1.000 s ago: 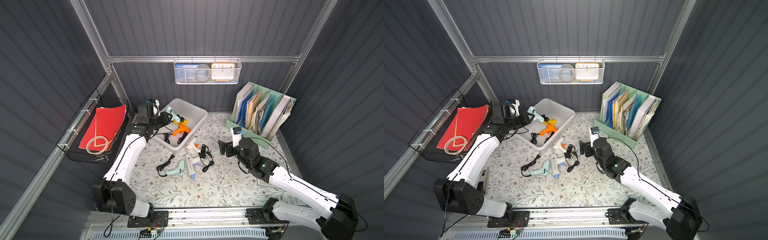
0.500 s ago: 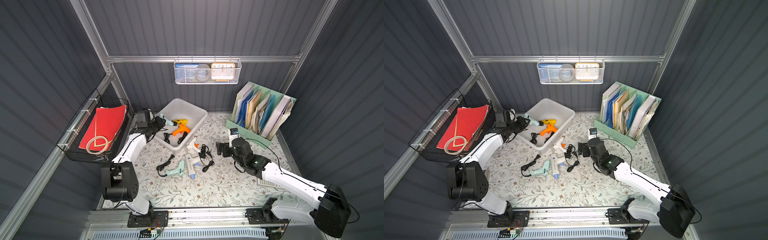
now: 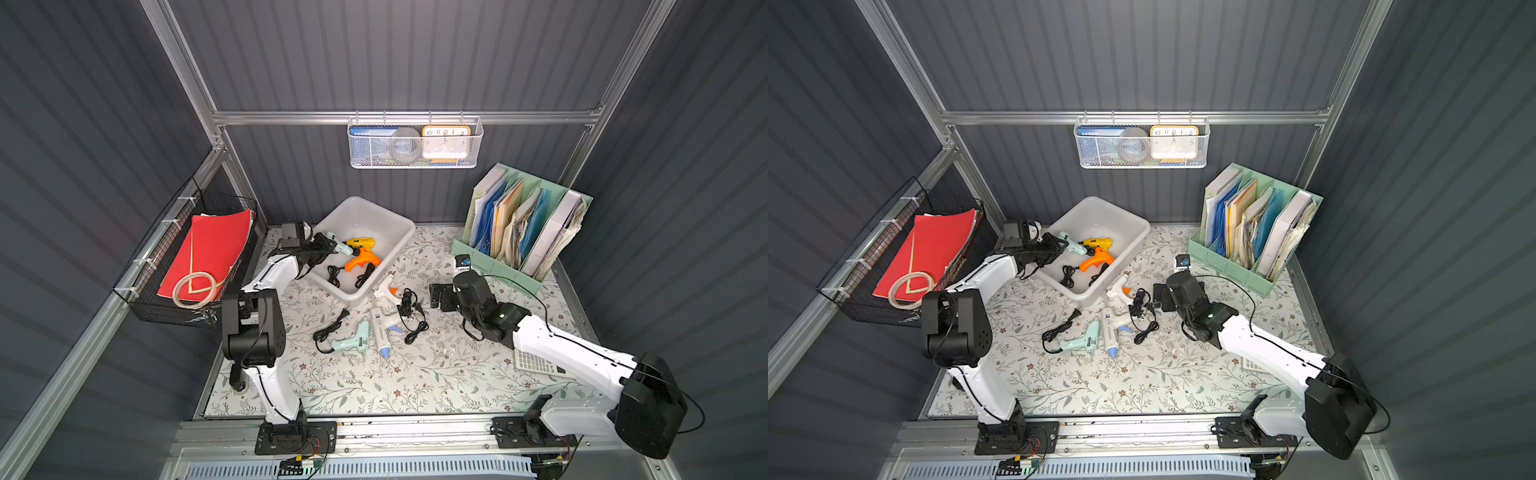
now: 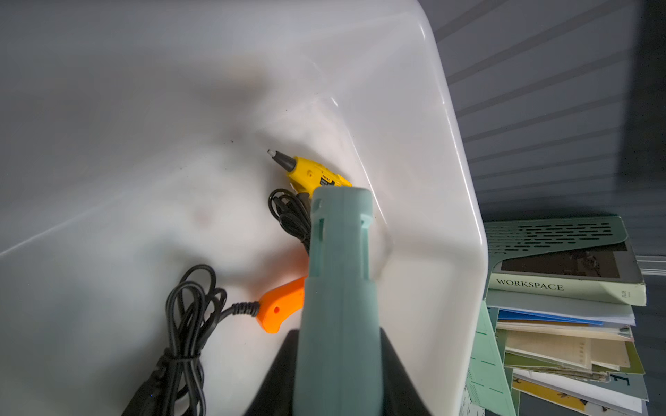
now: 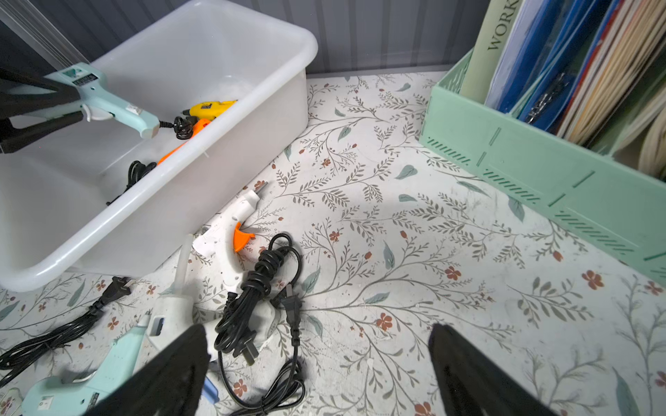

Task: Put the hot melt glue gun into the storage box
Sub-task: Place the hot melt adhesive gun in the storage box, then pick up the hot melt adhesive gun from the center of the board.

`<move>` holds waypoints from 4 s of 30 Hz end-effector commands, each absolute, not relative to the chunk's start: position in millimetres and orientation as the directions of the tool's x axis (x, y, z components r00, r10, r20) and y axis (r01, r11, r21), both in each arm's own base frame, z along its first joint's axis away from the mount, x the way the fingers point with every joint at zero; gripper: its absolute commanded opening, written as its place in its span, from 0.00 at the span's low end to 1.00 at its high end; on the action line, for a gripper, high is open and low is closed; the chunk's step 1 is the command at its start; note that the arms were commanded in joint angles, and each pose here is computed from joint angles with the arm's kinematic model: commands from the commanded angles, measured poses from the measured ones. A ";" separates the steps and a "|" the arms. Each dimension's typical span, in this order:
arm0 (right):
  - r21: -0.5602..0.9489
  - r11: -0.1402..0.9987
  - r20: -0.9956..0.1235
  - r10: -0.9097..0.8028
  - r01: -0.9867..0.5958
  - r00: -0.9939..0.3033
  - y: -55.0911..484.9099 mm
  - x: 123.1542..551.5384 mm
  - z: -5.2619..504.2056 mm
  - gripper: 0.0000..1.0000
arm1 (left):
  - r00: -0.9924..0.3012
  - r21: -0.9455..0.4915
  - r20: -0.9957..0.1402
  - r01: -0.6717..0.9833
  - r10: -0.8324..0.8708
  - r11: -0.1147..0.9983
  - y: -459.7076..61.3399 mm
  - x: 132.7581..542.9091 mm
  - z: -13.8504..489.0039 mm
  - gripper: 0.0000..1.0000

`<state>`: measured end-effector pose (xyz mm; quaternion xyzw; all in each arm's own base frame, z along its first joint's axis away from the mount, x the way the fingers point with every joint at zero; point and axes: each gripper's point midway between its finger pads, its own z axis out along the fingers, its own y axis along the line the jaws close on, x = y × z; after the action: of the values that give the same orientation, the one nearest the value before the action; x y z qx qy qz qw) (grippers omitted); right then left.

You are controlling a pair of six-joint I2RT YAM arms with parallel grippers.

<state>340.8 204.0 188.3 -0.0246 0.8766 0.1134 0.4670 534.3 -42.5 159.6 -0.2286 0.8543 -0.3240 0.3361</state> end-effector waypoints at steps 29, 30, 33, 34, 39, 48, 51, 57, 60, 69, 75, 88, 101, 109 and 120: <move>0.135 0.970 -0.573 -0.091 -0.204 -0.814 263.8 335.8 127.6 0.99 | -0.696 -0.510 -0.422 -0.348 -0.581 0.787 7.5 540.8 87.2 0.66; 0.127 0.969 -0.549 -0.109 -0.211 -0.829 266.0 330.0 122.5 0.99 | -0.695 -0.504 -0.426 -0.350 -0.580 0.790 8.7 540.2 87.6 0.70; 0.135 0.962 -0.517 -0.135 -0.236 -0.845 278.8 321.5 118.5 0.98 | -0.687 -0.496 -0.438 -0.352 -0.579 0.793 10.8 538.8 91.6 0.81; 0.140 0.959 -0.510 -0.144 -0.247 -0.848 283.2 318.9 117.9 0.98 | -0.684 -0.494 -0.444 -0.352 -0.578 0.795 11.6 538.4 94.2 0.85; 0.176 0.938 -0.472 -0.186 -0.299 -0.862 305.3 303.8 113.8 0.92 | -0.654 -0.483 -0.487 -0.351 -0.579 0.803 17.5 538.2 113.9 1.00; 0.209 0.899 -0.406 -0.278 -0.384 -0.871 336.7 285.1 97.0 0.92 | -0.565 -0.484 -0.571 -0.355 -0.596 0.800 27.9 528.3 164.7 1.00; 0.207 0.888 -0.382 -0.314 -0.411 -0.869 345.1 279.4 91.7 0.91 | -0.541 -0.495 -0.591 -0.342 -0.598 0.799 27.8 521.7 184.3 1.00; 0.200 0.871 -0.327 -0.372 -0.449 -0.869 358.7 267.7 79.6 0.88 | -0.516 -0.550 -0.602 -0.284 -0.609 0.785 15.9 502.8 218.8 1.00; 0.206 0.867 -0.303 -0.385 -0.454 -0.872 364.4 264.5 73.0 0.88 | -0.513 -0.578 -0.599 -0.254 -0.615 0.775 6.9 490.5 227.9 1.00; 0.224 0.871 -0.209 -0.394 -0.436 -0.895 372.9 257.0 50.6 0.78 | -0.469 -0.614 -0.622 -0.204 -0.626 0.763 -1.7 460.7 261.1 1.00; 0.225 0.875 -0.173 -0.396 -0.428 -0.902 374.1 254.1 41.6 0.69 | -0.463 -0.614 -0.626 -0.203 -0.628 0.762 -1.6 454.5 264.8 1.00; 0.119 0.938 -0.130 -0.311 -0.326 -0.942 328.6 261.7 26.6 0.52 | -0.462 -0.610 -0.628 -0.207 -0.626 0.765 -0.7 455.9 264.7 1.00; 0.122 0.895 -0.120 -0.416 -0.430 -0.901 328.7 262.9 10.4 0.65 | -0.446 -0.602 -0.643 -0.207 -0.622 0.771 1.8 452.3 272.1 1.00; 0.101 0.867 -0.122 -0.476 -0.488 -0.871 330.6 266.6 -0.7 0.65 | -0.418 -0.626 -0.628 -0.228 -0.656 0.745 3.7 443.9 274.2 1.00; 0.026 0.851 -0.182 -0.512 -0.524 -0.840 323.1 278.5 7.5 0.43 | -0.365 -0.647 -0.618 -0.268 -0.697 0.714 11.7 434.9 278.3 0.99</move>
<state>277.2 333.7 17.5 -0.2647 0.9585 0.0631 0.0844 439.2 9.0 270.8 -0.2940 0.8049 -0.2248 0.4639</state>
